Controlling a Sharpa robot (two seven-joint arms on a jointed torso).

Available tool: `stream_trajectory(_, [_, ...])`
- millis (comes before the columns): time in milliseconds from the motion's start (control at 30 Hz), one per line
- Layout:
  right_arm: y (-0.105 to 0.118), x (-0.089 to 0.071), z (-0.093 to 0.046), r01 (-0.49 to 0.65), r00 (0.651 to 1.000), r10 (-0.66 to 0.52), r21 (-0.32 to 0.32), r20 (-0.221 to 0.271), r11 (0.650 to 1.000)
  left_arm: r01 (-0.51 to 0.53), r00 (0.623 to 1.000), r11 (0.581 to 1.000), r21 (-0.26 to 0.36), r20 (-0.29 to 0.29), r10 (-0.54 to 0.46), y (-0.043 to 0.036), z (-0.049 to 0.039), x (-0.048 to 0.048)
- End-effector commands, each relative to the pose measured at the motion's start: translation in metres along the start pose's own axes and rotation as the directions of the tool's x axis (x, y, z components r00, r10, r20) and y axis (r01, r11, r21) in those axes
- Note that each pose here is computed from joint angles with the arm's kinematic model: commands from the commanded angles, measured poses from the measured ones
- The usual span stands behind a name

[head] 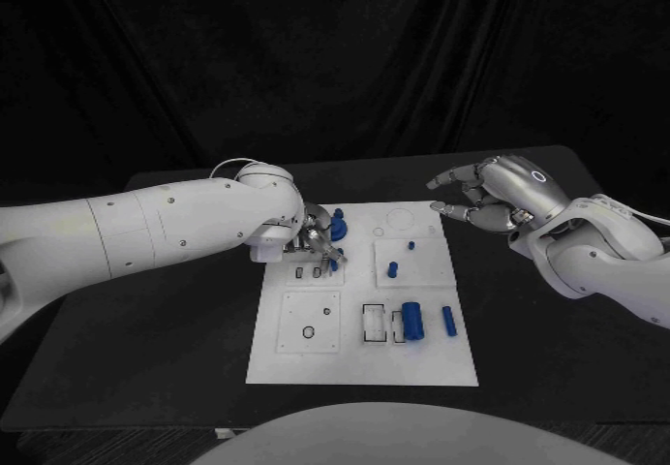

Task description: Assemble the parts on the task board

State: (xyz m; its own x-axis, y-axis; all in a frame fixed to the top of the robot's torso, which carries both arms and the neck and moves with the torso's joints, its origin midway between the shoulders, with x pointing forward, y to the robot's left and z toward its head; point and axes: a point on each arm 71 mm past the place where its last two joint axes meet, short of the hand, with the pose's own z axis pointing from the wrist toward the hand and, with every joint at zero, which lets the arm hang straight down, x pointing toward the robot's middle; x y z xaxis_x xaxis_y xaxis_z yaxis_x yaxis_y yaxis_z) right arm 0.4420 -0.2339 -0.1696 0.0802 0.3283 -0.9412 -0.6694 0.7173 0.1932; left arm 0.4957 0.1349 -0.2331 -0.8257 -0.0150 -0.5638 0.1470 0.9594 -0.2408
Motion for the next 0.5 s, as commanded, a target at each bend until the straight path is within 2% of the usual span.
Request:
stream_trajectory(33, [-0.0013,0.0012,-0.0004,-0.001,1.000,0.001,0.020,-0.002,1.000,-0.006,1.000,1.000,0.022,-0.015,0.006,-0.0029,0.0006,0.0020])
stream_trajectory(500, [-0.0026,0.0018,-0.0009,-0.002,1.000,0.002,0.030,-0.010,1.000,-0.004,1.000,1.000,0.029,-0.013,0.005,-0.0031,0.0008,0.0020])
